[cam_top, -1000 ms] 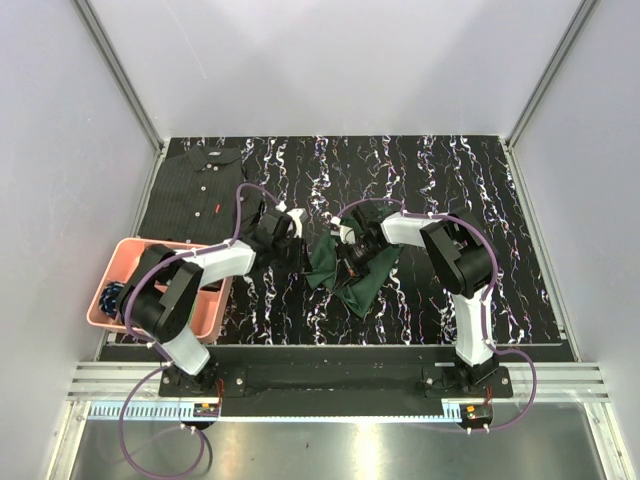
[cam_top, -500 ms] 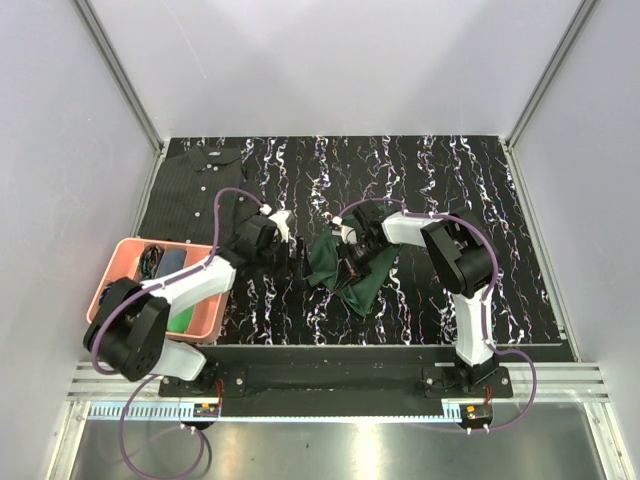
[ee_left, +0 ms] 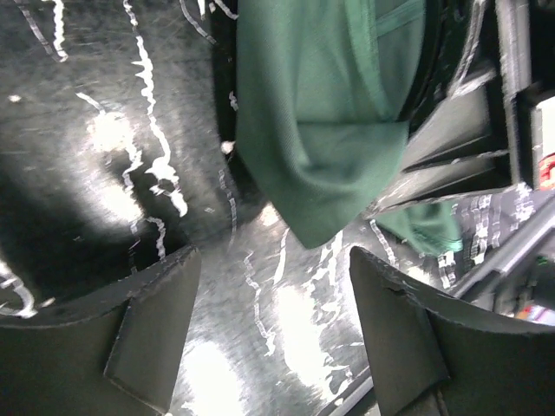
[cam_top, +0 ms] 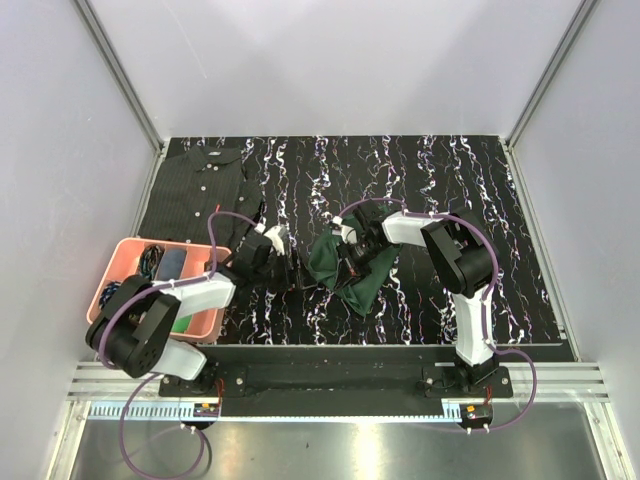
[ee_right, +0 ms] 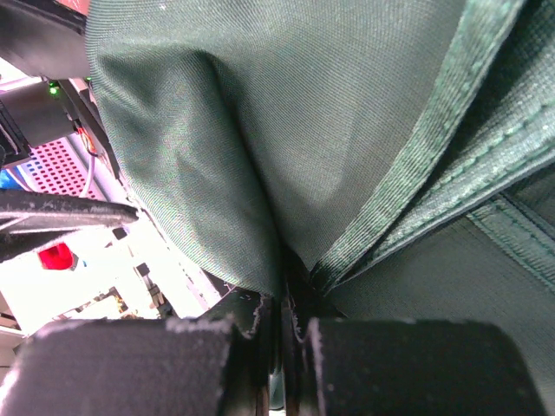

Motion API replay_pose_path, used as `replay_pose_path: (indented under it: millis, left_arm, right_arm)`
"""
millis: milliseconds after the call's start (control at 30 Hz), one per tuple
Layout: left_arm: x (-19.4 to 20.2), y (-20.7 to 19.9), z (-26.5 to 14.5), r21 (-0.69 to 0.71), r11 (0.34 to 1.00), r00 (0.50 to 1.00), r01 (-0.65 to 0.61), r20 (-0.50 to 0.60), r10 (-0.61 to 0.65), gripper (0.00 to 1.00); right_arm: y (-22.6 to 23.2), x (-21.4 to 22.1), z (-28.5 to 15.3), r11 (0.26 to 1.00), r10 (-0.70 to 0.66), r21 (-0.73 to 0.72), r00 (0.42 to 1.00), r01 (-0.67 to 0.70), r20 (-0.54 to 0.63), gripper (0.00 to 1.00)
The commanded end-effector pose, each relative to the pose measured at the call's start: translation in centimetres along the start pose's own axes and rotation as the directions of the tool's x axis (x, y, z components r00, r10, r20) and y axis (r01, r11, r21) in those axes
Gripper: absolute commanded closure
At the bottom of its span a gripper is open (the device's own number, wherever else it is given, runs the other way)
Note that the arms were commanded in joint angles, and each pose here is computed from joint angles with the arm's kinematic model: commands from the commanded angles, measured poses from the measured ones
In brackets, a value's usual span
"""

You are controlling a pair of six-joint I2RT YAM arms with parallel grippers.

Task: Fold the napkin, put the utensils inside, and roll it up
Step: Roll the napkin with the utensil

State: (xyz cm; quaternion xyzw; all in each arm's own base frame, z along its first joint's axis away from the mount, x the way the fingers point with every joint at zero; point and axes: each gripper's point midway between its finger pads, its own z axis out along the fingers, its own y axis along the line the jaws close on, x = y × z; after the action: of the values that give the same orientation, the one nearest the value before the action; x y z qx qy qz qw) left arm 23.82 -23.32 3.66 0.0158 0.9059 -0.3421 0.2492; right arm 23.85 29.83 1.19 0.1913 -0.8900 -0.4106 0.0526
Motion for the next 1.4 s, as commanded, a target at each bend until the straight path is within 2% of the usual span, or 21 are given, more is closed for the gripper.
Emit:
replay_pose_path:
  millis: [0, 33, 133, 300, 700, 833, 1233, 1333, 1367]
  left_arm:
    - [-1.0, -2.0, 0.9, 0.105, 0.993, 0.998, 0.058, 0.032, -0.062, 0.27]
    - [-0.1, -1.9, 1.2, 0.111, 0.99, 0.996, 0.084, -0.005, -0.084, 0.28]
    - [0.5, -2.5, 1.4, 0.164, 0.978, 0.991, 0.131, -0.026, -0.128, 0.33]
    - [-0.1, -3.0, 1.7, 0.19, 0.97, 0.989, 0.15, -0.014, -0.15, 0.41]
    - [-3.4, -4.6, 1.0, 0.236, 0.953, 0.97, 0.189, 0.107, -0.219, 0.71]
    - [-4.2, -4.9, 0.8, 0.252, 0.947, 0.964, 0.199, 0.124, -0.236, 0.85]
    - [-7.0, -3.4, 0.2, 0.255, 0.926, 0.931, 0.278, 0.165, -0.325, 0.87]
    - [-7.9, -3.5, 0.3, 0.266, 0.928, 0.933, 0.259, 0.18, -0.312, 0.84]
    - [-8.2, -3.6, 0.4, 0.274, 0.929, 0.935, 0.248, 0.184, -0.304, 0.76]
  right_arm:
    - [-0.5, -0.7, -0.3, 1.0, -0.004, 0.026, 1.0, 0.003, 0.02, 1.0]
    - [-0.4, -0.9, -0.4, 1.0, -0.008, 0.025, 1.0, 0.007, 0.024, 1.0]
    - [-0.5, -1.0, -0.4, 1.0, -0.008, 0.028, 1.0, 0.007, 0.026, 1.0]
    - [-0.7, -0.7, -0.3, 0.999, -0.001, 0.035, 1.0, 0.0, 0.021, 1.0]
    - [-1.0, -0.6, -0.2, 0.999, 0.002, 0.045, 1.0, -0.003, 0.019, 1.0]
    - [-1.2, -0.5, -0.2, 0.999, 0.004, 0.053, 1.0, -0.005, 0.017, 1.0]
    - [-2.0, 0.2, 0.2, 0.998, 0.016, 0.067, 1.0, -0.016, 0.001, 1.0]
    - [-1.9, 0.1, 0.2, 0.998, 0.014, 0.064, 1.0, -0.014, 0.002, 1.0]
    - [-1.9, 0.2, 0.2, 0.998, 0.019, 0.061, 1.0, -0.019, 0.001, 1.0]
